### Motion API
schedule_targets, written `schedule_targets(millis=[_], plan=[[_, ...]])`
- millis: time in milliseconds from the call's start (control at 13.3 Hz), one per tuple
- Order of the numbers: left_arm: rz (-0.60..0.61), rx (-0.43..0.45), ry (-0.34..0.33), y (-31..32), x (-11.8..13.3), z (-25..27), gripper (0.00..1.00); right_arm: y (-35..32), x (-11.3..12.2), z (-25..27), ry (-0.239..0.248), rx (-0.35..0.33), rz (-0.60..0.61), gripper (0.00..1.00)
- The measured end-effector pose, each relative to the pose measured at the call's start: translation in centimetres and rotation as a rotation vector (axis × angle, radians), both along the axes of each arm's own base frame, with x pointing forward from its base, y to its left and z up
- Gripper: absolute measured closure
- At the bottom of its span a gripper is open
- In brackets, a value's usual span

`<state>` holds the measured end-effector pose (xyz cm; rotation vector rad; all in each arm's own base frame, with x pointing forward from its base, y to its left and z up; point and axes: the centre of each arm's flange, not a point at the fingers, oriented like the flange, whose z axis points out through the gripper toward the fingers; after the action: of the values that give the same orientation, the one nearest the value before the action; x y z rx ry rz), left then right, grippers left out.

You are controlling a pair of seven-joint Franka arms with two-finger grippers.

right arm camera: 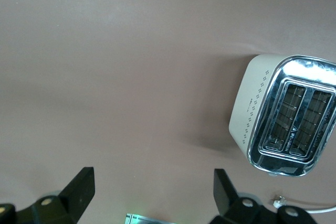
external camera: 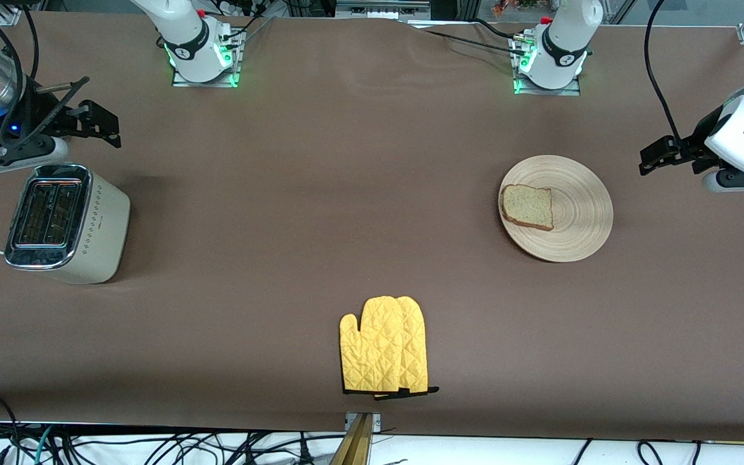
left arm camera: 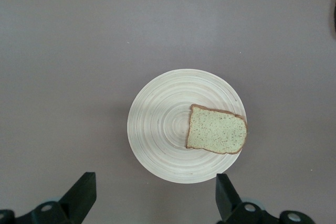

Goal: Move plate and put bread in toaster
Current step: 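Move the left gripper down beside the wooden plate rim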

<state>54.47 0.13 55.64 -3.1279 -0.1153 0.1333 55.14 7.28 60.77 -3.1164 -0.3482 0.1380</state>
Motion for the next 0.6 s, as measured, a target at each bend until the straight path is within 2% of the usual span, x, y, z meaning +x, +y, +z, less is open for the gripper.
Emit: schedule_targets(millis=[150,301,602], plan=[[-0.003,-0.028,0.01,1.8,0.0,-0.3,0.0,0.0,0.0,0.0,0.0,0.0,0.0,0.0],[-0.048,-0.096,0.033,5.3,0.5,-2.0,0.0,0.0,0.0,0.0,0.0,0.0,0.0,0.0],[-0.033,-0.363,0.063,15.3,2.0,-10.0,0.0,0.0,0.0,0.0,0.0,0.0,0.0,0.0]])
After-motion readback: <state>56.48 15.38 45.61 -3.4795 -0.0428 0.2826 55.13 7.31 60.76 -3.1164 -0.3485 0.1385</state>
